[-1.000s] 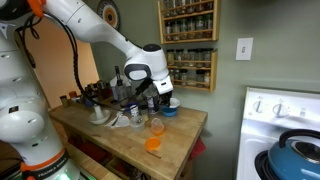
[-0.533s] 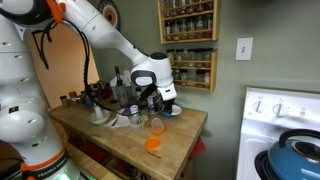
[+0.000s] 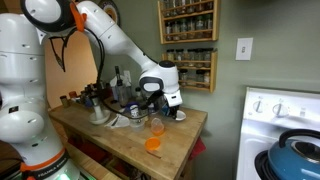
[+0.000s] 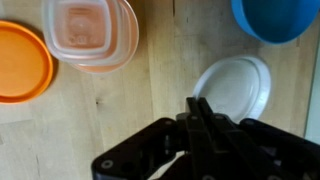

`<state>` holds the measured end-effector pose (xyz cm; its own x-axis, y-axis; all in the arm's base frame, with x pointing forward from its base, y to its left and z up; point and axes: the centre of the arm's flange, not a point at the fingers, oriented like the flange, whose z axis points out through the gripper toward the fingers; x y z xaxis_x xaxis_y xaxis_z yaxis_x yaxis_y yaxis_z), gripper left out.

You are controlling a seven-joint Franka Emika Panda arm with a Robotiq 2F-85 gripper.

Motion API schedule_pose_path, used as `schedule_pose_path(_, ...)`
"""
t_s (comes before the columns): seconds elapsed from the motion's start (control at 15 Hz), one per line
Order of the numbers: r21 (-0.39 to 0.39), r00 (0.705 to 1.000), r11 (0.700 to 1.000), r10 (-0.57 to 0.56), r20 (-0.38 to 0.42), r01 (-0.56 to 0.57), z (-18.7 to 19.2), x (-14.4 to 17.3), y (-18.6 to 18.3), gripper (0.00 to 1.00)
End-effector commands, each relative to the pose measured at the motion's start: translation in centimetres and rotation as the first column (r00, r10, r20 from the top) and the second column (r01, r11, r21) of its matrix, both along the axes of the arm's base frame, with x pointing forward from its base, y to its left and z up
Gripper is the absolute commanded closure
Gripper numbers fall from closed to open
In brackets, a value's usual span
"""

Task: Remove the white plate from the bottle, then move the white bottle to the left

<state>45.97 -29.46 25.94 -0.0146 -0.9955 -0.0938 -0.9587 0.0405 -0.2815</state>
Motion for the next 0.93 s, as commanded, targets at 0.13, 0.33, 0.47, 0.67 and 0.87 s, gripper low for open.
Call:
schedule_pose_path(0.13, -0.012, 0.999, 0.999, -0.035, 0.021, 0.035, -2.7, 1.9, -1.6, 0.99)
schedule_pose_path(0.33, -0.045, 0.998, 0.997, -0.063, 0.027, 0.064, -3.6, 2.3, -2.1, 0.99)
schedule_pose_path(0.47, -0.062, 0.997, 0.995, -0.075, 0.028, 0.077, -4.2, 2.5, -2.3, 0.99)
schedule_pose_path(0.67, -0.082, 0.996, 0.993, -0.084, 0.031, 0.086, -4.9, 2.7, -2.4, 0.99)
schedule_pose_path(0.87, -0.097, 0.996, 0.992, -0.081, 0.030, 0.084, -5.2, 2.8, -2.4, 0.71)
